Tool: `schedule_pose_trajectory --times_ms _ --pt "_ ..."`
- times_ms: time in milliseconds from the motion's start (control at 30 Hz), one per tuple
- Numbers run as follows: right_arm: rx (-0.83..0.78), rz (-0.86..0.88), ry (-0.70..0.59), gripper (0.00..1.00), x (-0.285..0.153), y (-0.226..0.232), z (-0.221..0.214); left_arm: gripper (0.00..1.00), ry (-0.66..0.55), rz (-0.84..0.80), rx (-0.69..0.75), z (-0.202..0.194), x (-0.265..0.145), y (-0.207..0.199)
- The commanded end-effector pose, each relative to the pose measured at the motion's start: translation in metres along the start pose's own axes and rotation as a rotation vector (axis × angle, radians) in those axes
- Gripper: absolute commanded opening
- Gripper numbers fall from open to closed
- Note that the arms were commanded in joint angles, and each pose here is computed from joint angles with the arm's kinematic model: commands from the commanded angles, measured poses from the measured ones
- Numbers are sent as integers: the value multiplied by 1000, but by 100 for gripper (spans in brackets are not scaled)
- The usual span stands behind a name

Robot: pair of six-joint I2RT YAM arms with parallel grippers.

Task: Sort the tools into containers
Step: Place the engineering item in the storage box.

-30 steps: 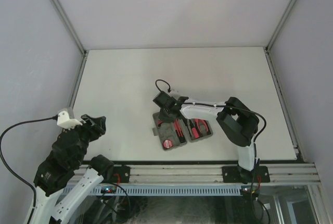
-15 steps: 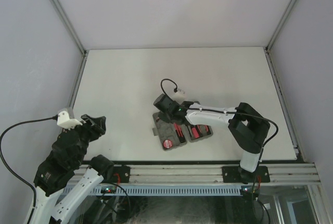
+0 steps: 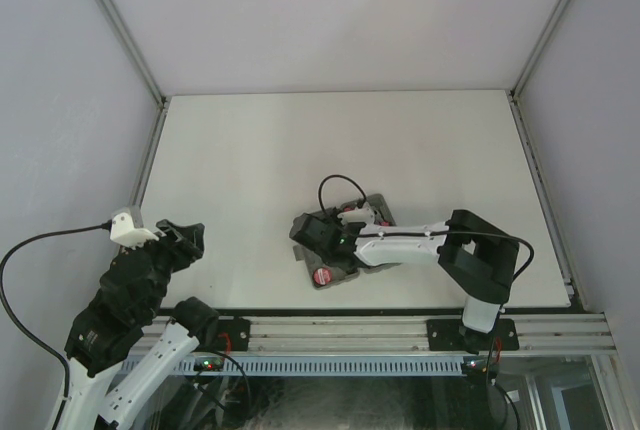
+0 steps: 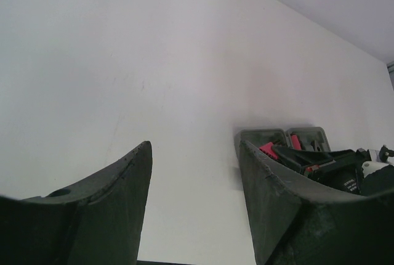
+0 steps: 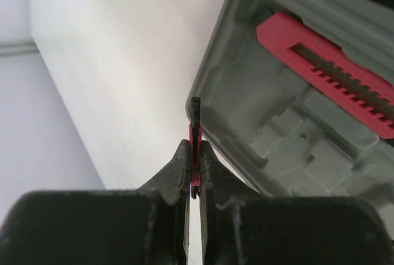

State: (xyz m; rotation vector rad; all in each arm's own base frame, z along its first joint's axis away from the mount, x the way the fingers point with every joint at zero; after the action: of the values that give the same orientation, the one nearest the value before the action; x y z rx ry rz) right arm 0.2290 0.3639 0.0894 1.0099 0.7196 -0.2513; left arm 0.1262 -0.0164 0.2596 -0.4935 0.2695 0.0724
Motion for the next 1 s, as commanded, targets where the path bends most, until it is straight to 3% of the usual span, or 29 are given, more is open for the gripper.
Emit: schedule_pose_trajectory --times_ms 0,700,867,967 --pt "180 53 -68 0 0 20 13 63 -13 -12 -8 1 6 -6" --pt "230 -16 -39 1 39 2 2 63 -16 -8 -9 2 6 -5" --pt "221 -19 -41 8 46 0 2 63 -17 -8 -11 2 5 -5" --pt "212 -16 -31 17 48 1 1 63 -19 -2 -12 2 5 -4"
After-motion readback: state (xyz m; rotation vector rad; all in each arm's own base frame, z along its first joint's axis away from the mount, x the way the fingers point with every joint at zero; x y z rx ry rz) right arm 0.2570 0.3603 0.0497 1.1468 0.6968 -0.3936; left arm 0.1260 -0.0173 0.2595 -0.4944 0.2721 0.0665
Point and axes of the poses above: each gripper's point midway between its finger pads, its own x axis out along the fingers, its own y axis along the line the jaws close on, z = x × y, the point moved 3 cm from there along -x, back along the fingers, and after that the axes turned 1 degree about -x, right-handed, at the moved point
